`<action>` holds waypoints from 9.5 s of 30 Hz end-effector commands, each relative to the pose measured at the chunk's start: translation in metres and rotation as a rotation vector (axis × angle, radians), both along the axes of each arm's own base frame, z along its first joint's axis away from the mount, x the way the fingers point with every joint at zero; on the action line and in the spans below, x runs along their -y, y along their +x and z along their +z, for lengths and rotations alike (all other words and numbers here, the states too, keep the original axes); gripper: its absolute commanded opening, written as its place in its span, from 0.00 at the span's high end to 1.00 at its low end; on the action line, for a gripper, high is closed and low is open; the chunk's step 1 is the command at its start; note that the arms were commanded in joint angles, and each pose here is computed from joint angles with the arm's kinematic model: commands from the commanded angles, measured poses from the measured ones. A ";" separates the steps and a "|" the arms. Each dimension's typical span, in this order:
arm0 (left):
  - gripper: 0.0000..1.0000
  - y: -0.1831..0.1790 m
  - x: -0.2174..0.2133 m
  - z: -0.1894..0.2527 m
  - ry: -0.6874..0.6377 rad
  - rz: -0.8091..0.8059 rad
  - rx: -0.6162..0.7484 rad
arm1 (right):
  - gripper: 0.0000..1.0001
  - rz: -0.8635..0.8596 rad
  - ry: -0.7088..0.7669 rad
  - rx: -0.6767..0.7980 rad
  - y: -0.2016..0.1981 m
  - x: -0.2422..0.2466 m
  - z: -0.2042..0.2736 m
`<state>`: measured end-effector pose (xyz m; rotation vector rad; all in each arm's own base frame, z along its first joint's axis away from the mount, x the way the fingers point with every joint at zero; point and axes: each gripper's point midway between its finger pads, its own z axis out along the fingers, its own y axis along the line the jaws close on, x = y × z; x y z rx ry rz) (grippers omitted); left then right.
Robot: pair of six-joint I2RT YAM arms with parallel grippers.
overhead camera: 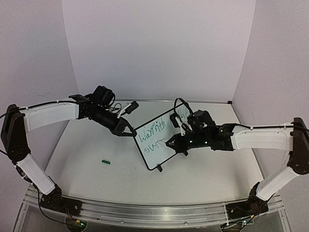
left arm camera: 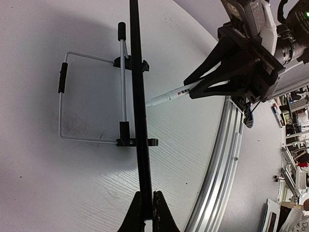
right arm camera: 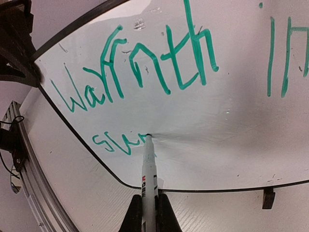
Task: Write a sentence on the whiteboard
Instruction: Write a sentence on the whiteboard, then pick up the pen cap from the center of the board.
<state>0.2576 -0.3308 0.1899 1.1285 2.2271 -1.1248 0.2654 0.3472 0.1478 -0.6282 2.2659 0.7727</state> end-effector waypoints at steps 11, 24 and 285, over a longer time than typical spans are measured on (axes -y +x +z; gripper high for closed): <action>1.00 -0.027 0.007 -0.023 0.062 -0.082 -0.068 | 1.00 -0.061 0.000 0.019 0.012 0.011 0.001; 1.00 -0.027 0.006 -0.024 0.062 -0.080 -0.070 | 1.00 -0.070 -0.005 -0.031 0.001 0.019 -0.015; 1.00 -0.006 -0.127 -0.076 0.374 0.735 0.022 | 1.00 -0.049 0.233 0.085 -0.050 0.119 0.108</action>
